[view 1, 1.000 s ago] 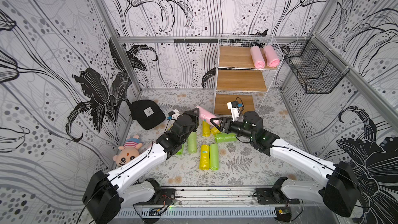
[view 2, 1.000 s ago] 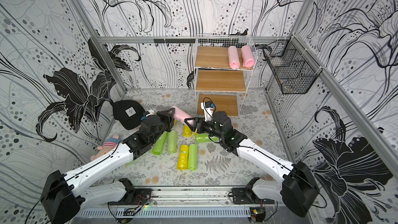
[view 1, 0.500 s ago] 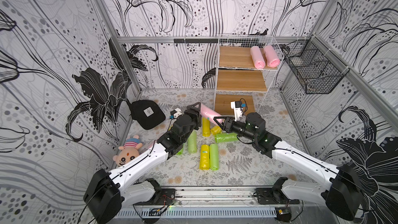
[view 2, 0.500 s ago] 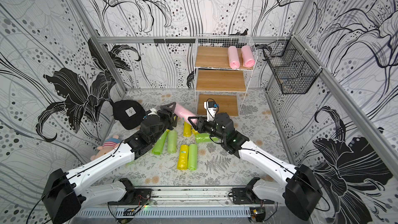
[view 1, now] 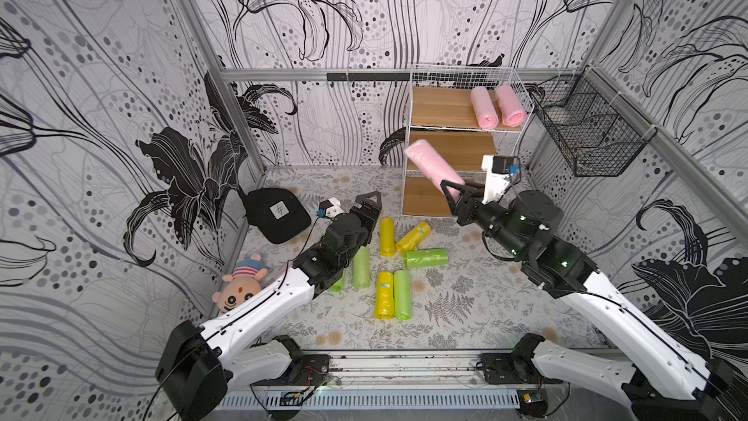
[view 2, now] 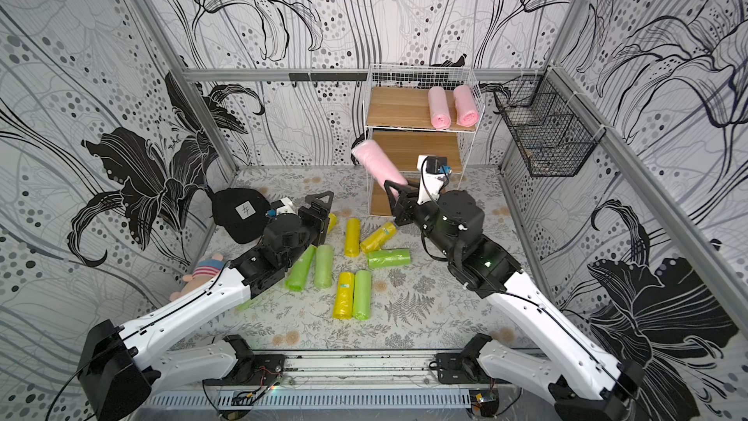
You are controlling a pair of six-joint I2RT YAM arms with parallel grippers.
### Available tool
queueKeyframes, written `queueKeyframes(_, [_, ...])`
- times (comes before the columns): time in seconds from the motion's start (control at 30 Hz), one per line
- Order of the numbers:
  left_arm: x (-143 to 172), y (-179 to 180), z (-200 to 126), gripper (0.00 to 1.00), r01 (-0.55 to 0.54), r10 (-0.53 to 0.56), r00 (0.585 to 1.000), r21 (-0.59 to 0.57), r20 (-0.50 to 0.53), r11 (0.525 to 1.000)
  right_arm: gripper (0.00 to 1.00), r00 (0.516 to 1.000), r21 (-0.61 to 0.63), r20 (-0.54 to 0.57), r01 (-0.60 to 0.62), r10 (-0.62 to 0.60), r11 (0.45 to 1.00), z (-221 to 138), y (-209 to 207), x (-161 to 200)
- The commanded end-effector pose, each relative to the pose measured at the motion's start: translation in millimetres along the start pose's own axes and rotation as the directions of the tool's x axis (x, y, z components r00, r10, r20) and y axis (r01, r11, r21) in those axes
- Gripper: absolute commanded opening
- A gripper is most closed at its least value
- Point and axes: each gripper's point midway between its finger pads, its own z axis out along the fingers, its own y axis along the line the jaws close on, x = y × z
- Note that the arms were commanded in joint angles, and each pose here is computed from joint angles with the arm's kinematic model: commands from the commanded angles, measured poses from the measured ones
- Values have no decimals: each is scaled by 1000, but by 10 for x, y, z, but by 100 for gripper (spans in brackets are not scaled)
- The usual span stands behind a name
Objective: Sort the rolls of trash bags by color and place them on the shelf
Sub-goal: Place the roll of trash bags on the shelf.
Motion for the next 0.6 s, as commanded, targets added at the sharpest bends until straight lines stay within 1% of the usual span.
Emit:
queueKeyframes(0.0, [-76,-113,-14,96,-187,187,982,-20,22,982,29,983,217,59,157,-174,963,-39,-257,-394])
queueKeyframes(0.1, [-37,-120,38,97,-260,260,966,-40,0,965,29,963,361,66,222,-262,906,82,-370,-669])
queueKeyframes(0.23, [18,-108,76,97,-285,285,958,-42,-26,958,29,926,496,30,312,-375,810,345,-454,-899])
queueKeyframes(0.27, [25,-112,77,97,-288,287,957,-38,-29,957,29,922,512,18,323,-386,796,417,-486,-927])
queueKeyframes(0.3, [30,-102,80,97,-290,289,957,-40,-31,956,30,923,522,1,327,-384,788,509,-542,-928])
queueKeyframes(0.4, [23,-103,56,97,-290,289,957,-34,-30,957,29,938,534,-19,302,-346,790,727,-707,-966])
queueKeyframes(0.47, [14,-104,38,97,-288,288,957,-31,-27,957,29,937,552,-28,304,-348,776,836,-769,-999])
queueKeyframes(0.57, [-12,-118,0,97,-287,286,958,-24,-18,958,29,938,574,-69,315,-339,756,1028,-905,-946])
